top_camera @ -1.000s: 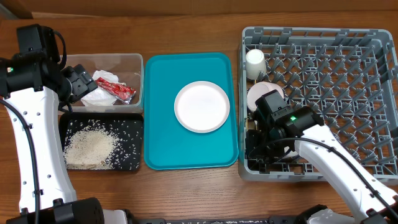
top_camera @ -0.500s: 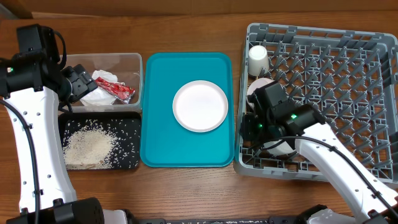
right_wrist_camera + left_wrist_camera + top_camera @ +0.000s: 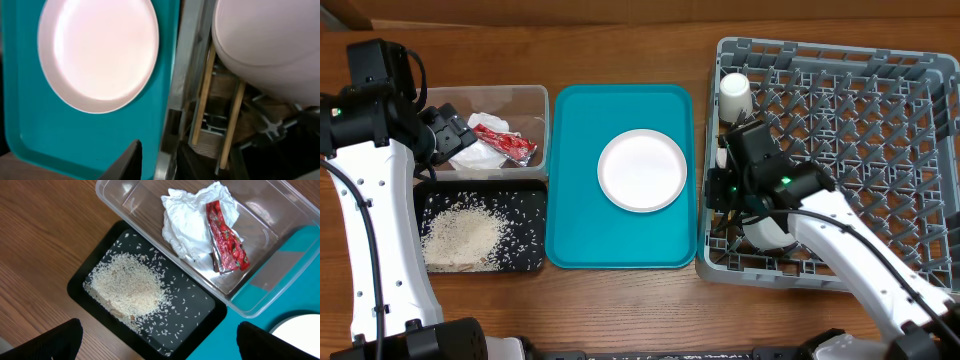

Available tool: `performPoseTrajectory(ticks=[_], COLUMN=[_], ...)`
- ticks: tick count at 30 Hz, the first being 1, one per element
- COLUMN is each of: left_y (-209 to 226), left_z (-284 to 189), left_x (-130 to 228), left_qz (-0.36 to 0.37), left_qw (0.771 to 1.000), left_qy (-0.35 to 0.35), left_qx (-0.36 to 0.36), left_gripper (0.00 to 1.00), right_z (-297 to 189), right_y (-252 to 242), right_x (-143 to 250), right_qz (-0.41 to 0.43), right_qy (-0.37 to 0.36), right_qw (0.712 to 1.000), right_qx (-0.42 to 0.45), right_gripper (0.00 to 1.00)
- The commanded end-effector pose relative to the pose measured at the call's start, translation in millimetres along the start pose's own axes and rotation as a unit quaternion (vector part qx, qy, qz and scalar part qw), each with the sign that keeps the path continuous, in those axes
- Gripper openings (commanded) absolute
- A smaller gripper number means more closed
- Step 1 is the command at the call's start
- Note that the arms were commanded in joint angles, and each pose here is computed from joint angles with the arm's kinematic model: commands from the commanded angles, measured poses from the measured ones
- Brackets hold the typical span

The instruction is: Sort waste into correct bins and load items into the dishwasher

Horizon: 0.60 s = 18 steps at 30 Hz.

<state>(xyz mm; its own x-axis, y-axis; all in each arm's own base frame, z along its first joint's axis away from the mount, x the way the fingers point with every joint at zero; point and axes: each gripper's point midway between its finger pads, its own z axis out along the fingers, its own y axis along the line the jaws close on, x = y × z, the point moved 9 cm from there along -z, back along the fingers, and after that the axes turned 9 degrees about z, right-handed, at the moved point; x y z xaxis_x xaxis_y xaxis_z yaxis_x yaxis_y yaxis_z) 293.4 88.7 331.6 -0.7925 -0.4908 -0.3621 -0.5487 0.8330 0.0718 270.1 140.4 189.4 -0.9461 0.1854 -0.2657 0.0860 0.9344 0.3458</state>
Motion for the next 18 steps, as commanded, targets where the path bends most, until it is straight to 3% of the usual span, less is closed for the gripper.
performPoseTrajectory(ticks=[1,9,18], left_y=[1.2,1.2,1.2], left_z=[-2.1,-2.1,-2.1], left_x=[-2.8,-2.8,-2.8], left_qz=[-0.004,-0.004,-0.004], left_qw=[1.0,1.0,1.0], left_qy=[-0.006,-0.006,-0.006], left_qx=[-0.002,-0.002,-0.002], left_gripper=[1.0,1.0,1.0], right_z=[16.5,20.5,20.9], right_y=[-2.3,10.5,16.4], right_x=[5.4,22.1,35.2], right_qz=[0.005,-0.022,-0.037], right_qy=[0.03,0.056,0.077], right_qw=[1.0,0.998,0.996], right_qx=[0.003,0.006,0.012], right_gripper=[0.25,0.14,0.12])
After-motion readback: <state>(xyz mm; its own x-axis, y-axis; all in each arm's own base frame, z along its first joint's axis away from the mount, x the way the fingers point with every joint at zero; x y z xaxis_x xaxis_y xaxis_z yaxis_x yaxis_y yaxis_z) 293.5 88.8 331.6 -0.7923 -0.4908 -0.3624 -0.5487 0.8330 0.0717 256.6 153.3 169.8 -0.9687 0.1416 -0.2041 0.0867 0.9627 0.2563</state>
